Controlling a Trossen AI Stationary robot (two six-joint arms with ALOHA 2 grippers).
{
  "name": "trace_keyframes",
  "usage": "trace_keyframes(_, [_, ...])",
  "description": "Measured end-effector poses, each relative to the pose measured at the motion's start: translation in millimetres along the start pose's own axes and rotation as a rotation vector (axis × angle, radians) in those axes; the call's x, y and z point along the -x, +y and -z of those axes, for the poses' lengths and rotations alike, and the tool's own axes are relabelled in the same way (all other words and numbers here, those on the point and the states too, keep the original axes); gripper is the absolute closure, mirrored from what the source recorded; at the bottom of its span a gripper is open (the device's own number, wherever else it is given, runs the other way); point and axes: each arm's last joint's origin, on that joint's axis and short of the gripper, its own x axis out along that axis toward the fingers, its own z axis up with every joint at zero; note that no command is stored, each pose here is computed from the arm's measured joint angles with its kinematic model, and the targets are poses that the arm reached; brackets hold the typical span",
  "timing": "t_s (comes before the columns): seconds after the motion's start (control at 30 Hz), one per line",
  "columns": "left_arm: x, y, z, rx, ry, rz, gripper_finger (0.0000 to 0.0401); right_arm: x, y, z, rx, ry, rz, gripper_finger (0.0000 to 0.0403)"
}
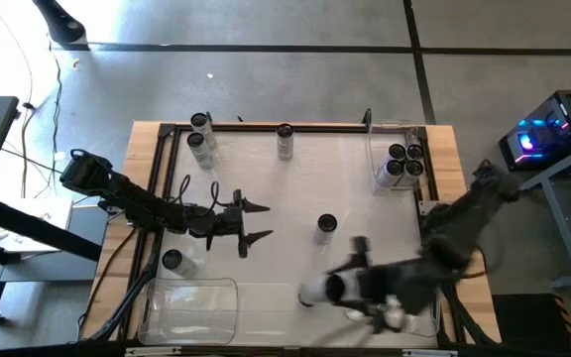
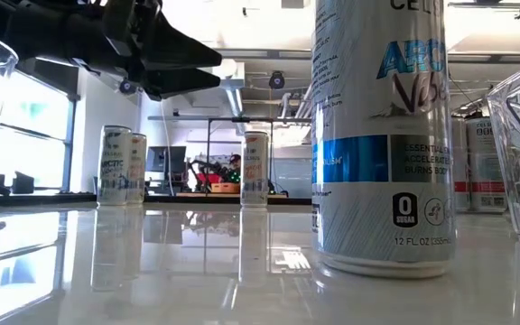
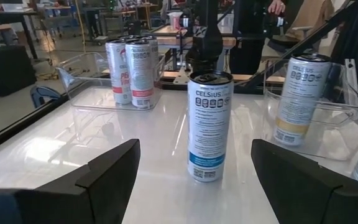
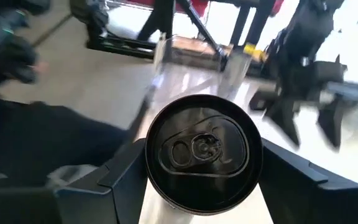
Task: Sort soda cans
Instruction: Put the bottom white-yellow soda can into the bottom right transparent bin
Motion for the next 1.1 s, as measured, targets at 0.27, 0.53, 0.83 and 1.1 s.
trace_keyframes(0.27, [0.1, -0.2, -0.2, -0.002, -0.002, 0.000, 0.0098, 68.3, 39.3, 40.0, -0.274, 0.065, 0.050, 0.0163])
trace_keyframes(0.53, [0.1, -0.1, -0.3, -0.002, -0.003, -0.001, 0.0098, 59.0, 75.0, 86.3, -0.429, 0.195, 0.214, 0.0163])
trace_keyframes(0.83, [0.1, -0.1, -0.8, 0.000, -0.008, -0.002, 0.0098, 8.0, 91.5, 112.1, -0.422, 0.304, 0.378, 0.0163])
trace_keyframes(1.1, [0.1, -0.1, -1.3, 0.002, -0.012, -0.002, 0.0098, -35.3, 92.4, 119.6, -0.339, 0.339, 0.428, 0.0163])
